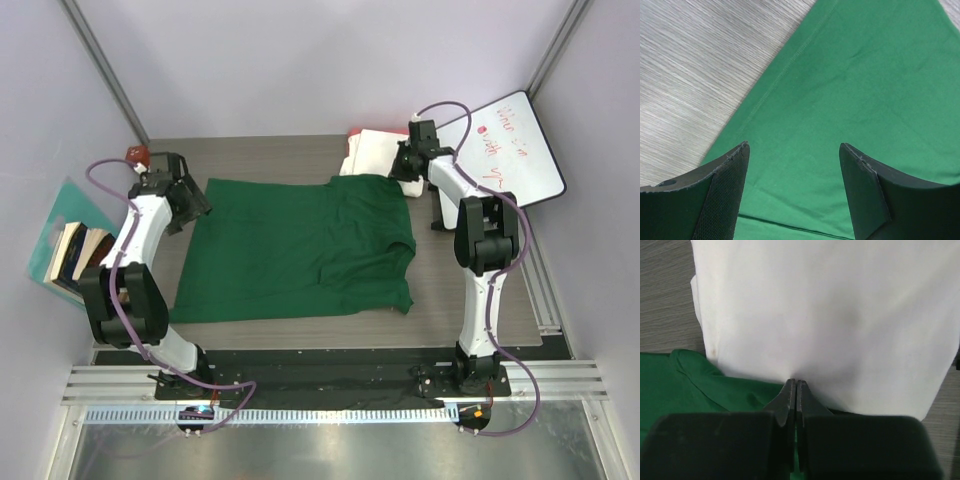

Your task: Fold and stack the t-shirts

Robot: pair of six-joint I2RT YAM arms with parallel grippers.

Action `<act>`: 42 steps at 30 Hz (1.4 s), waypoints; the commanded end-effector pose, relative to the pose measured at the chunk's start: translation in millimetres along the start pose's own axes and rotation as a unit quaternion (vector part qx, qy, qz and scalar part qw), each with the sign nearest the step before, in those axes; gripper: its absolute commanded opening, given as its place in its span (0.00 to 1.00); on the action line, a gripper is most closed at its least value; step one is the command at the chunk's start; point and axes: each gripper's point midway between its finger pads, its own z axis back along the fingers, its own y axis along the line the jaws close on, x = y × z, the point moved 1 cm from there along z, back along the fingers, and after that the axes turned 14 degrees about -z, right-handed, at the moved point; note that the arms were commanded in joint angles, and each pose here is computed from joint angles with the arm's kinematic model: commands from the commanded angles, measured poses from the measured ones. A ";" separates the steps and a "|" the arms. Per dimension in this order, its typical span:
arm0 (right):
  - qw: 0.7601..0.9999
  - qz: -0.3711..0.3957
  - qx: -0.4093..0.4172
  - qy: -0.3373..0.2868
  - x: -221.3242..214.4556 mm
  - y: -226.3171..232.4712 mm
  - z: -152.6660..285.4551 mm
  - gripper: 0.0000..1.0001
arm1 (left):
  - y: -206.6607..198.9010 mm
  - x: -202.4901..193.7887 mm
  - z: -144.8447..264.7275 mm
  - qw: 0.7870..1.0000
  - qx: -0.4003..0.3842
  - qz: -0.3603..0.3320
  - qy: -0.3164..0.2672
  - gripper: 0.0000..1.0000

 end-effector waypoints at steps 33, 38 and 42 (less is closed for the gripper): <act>0.991 0.107 0.044 0.064 -143.2 25.6 99.2 0.51 | -7.8 0.4 -5.7 1.000 -0.024 -0.004 0.001 0.72; 0.994 0.102 0.030 -0.011 -109.2 29.4 112.3 0.49 | -7.0 -0.2 -5.6 1.000 -0.024 -0.005 0.002 0.72; 0.996 0.087 0.012 -0.027 -96.0 24.2 103.5 0.52 | -7.6 -0.8 -7.0 1.000 -0.025 -0.005 0.004 0.71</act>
